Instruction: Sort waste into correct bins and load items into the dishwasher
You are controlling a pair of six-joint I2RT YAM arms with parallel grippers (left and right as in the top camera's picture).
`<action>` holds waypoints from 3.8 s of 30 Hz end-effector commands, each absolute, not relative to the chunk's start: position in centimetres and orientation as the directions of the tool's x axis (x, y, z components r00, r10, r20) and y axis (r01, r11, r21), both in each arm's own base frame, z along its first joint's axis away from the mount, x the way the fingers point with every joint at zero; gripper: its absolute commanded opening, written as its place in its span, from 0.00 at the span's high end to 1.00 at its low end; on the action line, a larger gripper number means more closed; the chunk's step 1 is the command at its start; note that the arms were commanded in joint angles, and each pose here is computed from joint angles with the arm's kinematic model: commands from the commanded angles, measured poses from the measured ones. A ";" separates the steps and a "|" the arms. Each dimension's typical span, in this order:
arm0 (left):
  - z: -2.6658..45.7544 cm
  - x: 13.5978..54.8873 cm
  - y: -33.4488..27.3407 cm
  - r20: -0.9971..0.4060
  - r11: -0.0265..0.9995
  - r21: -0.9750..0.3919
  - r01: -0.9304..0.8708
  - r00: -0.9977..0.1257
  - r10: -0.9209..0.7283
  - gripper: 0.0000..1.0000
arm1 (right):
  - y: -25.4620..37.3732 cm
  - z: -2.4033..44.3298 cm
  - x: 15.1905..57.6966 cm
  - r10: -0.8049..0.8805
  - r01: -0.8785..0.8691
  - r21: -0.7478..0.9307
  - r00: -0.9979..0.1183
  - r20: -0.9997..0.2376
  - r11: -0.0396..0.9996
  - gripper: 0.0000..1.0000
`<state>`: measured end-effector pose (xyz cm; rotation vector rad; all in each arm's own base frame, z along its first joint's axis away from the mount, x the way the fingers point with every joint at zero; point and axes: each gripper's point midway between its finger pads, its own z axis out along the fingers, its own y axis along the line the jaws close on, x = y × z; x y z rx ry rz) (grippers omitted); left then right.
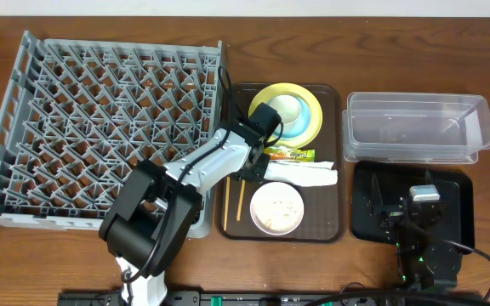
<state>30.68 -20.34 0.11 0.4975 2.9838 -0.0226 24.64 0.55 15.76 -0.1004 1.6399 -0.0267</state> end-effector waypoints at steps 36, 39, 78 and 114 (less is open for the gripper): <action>15.6 33.3 -7.8 -0.431 0.997 0.082 0.015 -0.901 0.049 0.93 | 0.6 15.7 24.6 -0.070 -0.050 -0.067 -0.070 -0.995 0.997 0.01; 14.7 33.4 -8.0 -0.402 0.998 0.057 0.023 -0.915 0.044 0.92 | 0.6 15.7 24.6 -0.070 -0.050 -0.067 -0.070 -0.995 0.997 0.01; 9.8 29.9 -17.0 -0.320 0.999 -0.020 0.038 -0.947 0.030 0.70 | 0.6 15.7 24.6 -0.070 -0.050 -0.067 -0.070 -0.995 0.997 0.01; -0.1 28.7 -16.5 -0.190 0.984 0.175 -0.018 -0.982 0.015 0.79 | 0.6 15.7 24.6 -0.070 -0.050 -0.067 -0.070 -0.995 0.997 0.01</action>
